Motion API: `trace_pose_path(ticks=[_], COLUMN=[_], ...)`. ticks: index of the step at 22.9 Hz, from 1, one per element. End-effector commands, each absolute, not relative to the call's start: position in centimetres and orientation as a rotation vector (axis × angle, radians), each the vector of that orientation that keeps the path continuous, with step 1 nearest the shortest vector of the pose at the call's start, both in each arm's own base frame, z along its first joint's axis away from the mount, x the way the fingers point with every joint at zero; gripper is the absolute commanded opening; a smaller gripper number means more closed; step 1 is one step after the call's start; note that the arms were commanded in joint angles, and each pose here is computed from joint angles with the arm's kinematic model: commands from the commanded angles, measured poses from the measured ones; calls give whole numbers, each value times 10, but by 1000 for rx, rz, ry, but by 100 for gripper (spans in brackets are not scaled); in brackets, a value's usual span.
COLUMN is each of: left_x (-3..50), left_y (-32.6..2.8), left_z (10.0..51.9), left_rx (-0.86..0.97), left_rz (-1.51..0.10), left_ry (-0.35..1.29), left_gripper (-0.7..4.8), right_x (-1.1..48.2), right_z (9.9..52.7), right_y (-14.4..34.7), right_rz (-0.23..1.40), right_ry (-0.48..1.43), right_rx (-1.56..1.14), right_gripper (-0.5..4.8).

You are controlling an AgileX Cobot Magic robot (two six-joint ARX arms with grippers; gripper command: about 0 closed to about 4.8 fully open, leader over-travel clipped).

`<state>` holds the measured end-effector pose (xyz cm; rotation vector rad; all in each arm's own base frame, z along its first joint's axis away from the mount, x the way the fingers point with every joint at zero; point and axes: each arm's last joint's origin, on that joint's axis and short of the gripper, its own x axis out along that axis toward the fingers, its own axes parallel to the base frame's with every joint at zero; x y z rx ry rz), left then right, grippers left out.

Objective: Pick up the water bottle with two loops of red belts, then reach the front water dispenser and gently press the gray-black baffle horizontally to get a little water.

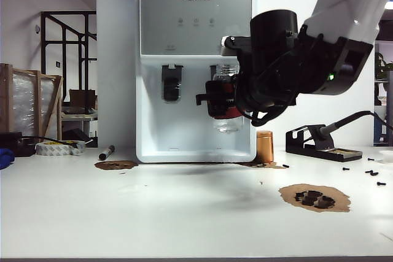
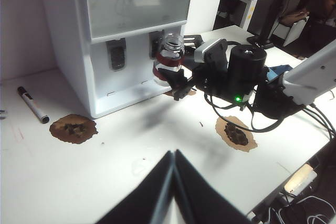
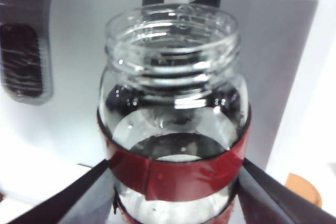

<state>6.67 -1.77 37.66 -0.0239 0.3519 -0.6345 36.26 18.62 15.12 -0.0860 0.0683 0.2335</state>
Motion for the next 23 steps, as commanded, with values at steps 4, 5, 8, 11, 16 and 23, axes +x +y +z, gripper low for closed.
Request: trace_pose_path(ticks=[4,5,8,11,16,23], left_x=[66,66,66,65,61,43], left_y=[-17,-17,-17,-17,-16,-15], left_z=[377,377,376,373,369,369], left_rx=[-24,-22,-16,19,30,66], left_rz=[-625,-621,-614,-623,-591,-557], left_ry=[358,359,365,384,426,383], left_gripper=[-4,-4,-4,-4,-4,-5], right_x=[335,333,326,323,315,312], right_z=[160,160,160,160,164,151], right_y=[208,210,219,223,229,228], right_rz=[334,349,557,735,1116,1144], right_ry=[39,40,44,73,100,164], right_rx=[-78,-78,-60,34,142,18], right_gripper=[-4,-5,-5,-5,-5,-5])
